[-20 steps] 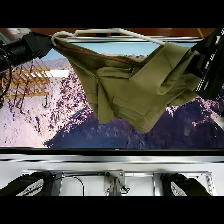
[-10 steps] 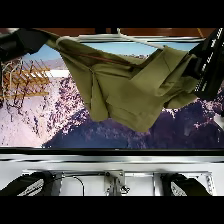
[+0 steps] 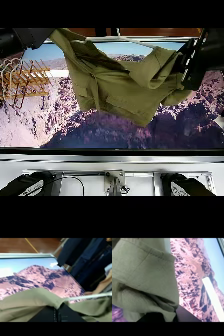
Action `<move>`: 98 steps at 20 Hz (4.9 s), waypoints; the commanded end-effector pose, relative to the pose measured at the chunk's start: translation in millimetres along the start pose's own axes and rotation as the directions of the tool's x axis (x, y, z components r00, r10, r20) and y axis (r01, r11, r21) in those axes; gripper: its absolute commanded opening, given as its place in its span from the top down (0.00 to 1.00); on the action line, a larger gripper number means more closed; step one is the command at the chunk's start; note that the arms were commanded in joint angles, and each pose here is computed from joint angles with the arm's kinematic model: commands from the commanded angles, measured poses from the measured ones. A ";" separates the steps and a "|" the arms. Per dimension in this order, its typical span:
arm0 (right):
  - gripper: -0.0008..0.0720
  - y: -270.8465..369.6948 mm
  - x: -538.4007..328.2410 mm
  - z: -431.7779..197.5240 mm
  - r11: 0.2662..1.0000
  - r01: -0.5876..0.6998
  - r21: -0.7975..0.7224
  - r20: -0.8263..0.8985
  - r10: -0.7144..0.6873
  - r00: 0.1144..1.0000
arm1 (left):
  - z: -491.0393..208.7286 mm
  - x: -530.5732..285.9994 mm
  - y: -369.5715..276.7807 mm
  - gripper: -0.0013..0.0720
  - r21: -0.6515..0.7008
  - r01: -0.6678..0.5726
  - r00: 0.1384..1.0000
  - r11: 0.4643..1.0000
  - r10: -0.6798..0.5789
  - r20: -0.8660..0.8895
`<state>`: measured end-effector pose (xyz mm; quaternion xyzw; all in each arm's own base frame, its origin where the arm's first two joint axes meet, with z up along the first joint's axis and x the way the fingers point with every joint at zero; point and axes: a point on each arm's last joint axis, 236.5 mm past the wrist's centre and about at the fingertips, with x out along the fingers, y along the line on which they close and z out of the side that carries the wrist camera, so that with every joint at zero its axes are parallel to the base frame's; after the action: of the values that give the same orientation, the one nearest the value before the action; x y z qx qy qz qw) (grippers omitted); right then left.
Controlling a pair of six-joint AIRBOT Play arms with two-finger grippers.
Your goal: Fold the shirts.
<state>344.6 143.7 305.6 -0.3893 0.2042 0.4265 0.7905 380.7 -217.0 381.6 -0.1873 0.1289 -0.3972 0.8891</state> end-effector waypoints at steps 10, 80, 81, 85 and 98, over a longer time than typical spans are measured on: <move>0.89 -38.6 44.8 43.1 0.990 0.137 0.044 0.111 -0.141 0.984 | -78.0 31.7 -64.7 0.91 0.062 0.077 0.973 0.995 -0.062 -0.221; 0.89 -37.5 -49.1 146.6 0.967 0.217 0.137 0.518 -0.257 0.816 | 1.8 -34.7 -3.9 0.28 0.149 -0.132 0.991 0.980 0.130 0.023; 0.89 -36.0 -52.8 147.6 0.966 0.224 0.129 0.521 -0.258 0.814 | 16.3 -47.4 1.9 0.28 0.197 -0.174 0.984 0.965 0.164 0.063; 0.89 -18.2 -60.3 147.9 0.977 0.187 0.099 0.519 -0.211 0.828 | 61.8 -93.3 40.5 0.28 0.247 -0.364 0.928 0.898 0.325 0.184; 0.89 15.5 -36.1 113.8 0.997 0.047 0.057 0.375 -0.065 0.925 | 11.8 -69.7 107.3 0.15 0.098 -0.294 0.953 0.951 0.300 -0.046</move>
<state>307.2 223.2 397.7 -0.2798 0.0375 0.4707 0.8359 411.7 -79.1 373.5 -0.1146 0.1238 -0.2260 0.9594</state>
